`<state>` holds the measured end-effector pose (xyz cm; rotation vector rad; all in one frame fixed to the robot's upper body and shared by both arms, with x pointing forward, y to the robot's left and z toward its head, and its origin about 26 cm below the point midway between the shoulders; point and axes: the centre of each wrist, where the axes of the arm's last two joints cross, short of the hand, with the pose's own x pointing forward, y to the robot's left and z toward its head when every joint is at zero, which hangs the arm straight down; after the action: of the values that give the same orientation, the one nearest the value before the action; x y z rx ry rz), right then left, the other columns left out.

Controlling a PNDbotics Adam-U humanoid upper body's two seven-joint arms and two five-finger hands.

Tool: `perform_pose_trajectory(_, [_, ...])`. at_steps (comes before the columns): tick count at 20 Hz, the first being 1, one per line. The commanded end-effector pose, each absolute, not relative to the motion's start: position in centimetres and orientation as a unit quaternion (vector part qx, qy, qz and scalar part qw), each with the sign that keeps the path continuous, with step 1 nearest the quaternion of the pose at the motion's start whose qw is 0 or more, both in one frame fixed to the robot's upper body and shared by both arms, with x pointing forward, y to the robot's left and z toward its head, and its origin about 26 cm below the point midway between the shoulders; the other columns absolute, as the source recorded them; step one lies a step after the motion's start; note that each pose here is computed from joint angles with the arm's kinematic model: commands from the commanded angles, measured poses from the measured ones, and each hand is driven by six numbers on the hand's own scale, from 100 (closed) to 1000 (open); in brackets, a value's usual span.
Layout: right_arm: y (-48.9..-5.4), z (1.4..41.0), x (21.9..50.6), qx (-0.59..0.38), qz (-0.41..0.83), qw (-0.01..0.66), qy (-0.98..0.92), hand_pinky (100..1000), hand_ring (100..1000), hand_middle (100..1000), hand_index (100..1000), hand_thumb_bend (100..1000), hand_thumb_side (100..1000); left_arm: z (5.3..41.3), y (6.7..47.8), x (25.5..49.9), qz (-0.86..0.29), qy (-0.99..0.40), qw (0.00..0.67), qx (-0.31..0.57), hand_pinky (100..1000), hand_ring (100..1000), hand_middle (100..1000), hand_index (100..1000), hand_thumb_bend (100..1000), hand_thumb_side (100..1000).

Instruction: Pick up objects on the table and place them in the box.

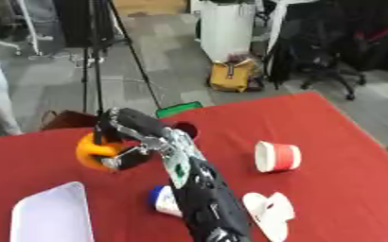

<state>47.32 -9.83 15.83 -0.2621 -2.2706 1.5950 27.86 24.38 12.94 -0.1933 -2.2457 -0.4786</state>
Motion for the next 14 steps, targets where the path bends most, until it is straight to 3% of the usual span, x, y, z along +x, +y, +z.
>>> perform_pose_trajectory(1, [-7.0,16.3,46.2,-0.078,0.576,0.152,-0.8,205,359,312,491,100,100,13.9,24.3,27.8,-0.196,-0.896,0.391,-0.08,714,701,676,813,448,997])
perform_pose_trajectory(14, [-3.1,12.8,43.5,-0.027,0.631,0.125,-0.765,224,372,331,506,100,100,13.9,24.3,27.8,-0.194,-0.898,0.387,-0.08,713,705,680,812,452,994])
